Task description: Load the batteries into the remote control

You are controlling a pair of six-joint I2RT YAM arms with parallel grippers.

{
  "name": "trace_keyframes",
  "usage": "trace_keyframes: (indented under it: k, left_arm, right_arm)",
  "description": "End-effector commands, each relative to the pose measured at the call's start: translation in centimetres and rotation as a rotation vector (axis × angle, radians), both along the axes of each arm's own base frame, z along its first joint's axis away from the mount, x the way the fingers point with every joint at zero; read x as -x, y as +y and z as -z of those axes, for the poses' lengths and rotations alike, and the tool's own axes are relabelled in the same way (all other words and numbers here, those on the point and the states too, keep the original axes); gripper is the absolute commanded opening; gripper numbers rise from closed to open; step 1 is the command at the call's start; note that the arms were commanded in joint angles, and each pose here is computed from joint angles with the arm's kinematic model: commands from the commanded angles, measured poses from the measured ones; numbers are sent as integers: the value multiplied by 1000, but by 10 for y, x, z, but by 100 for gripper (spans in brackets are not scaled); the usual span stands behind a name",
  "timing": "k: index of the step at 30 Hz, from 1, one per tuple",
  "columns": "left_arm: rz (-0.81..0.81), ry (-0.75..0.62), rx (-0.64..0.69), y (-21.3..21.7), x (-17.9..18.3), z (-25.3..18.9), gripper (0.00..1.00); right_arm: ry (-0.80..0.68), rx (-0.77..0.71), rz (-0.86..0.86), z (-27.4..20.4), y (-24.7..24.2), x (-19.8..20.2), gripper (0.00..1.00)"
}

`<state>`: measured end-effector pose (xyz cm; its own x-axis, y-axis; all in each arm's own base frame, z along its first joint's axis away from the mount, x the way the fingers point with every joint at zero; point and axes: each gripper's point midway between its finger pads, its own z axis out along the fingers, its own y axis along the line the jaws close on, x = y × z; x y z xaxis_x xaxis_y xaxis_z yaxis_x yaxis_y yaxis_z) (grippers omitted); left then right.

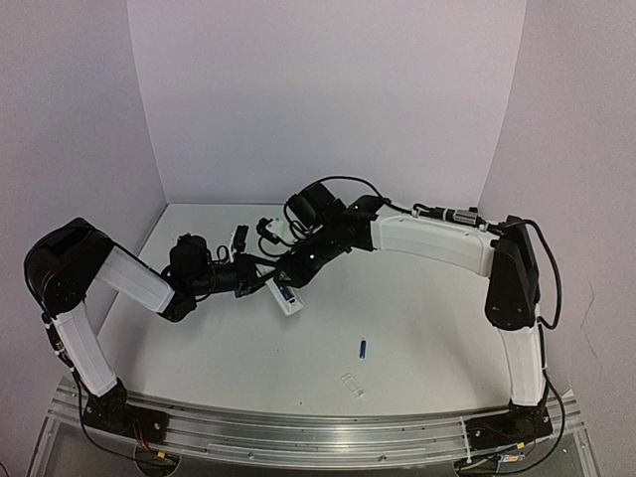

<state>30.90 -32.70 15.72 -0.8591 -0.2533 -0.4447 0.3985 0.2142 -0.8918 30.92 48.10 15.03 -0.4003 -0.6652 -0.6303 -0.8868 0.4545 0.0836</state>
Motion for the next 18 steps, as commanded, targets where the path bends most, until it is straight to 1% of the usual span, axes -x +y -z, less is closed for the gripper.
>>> trace_keyframes:
  k: [1, 4, 8, 11, 16, 18]
  left_arm:
    - [101, -271, 108, -23, 31, -89, 0]
    - [15, -265, 7, -14, 21, -74, 0]
    - [-75, -292, -81, 0, 12, -69, 0]
    - [-120, -305, -139, 8, 8, -68, 0]
    - [-156, -324, -186, 16, 5, -70, 0]
    - [-162, -334, -192, 17, 4, -74, 0]
  right_arm:
    - [-57, -142, -25, -40, 17, 15, 39]
    - [-88, -184, 5, -77, -3, 23, 41]
    - [-82, -169, 113, -83, -44, 25, 44]
    - [-68, -145, 263, -79, -84, 23, 48]
    - [58, -82, 440, -37, -136, 40, 49]
    - [114, -29, 523, -14, -156, 45, 49]
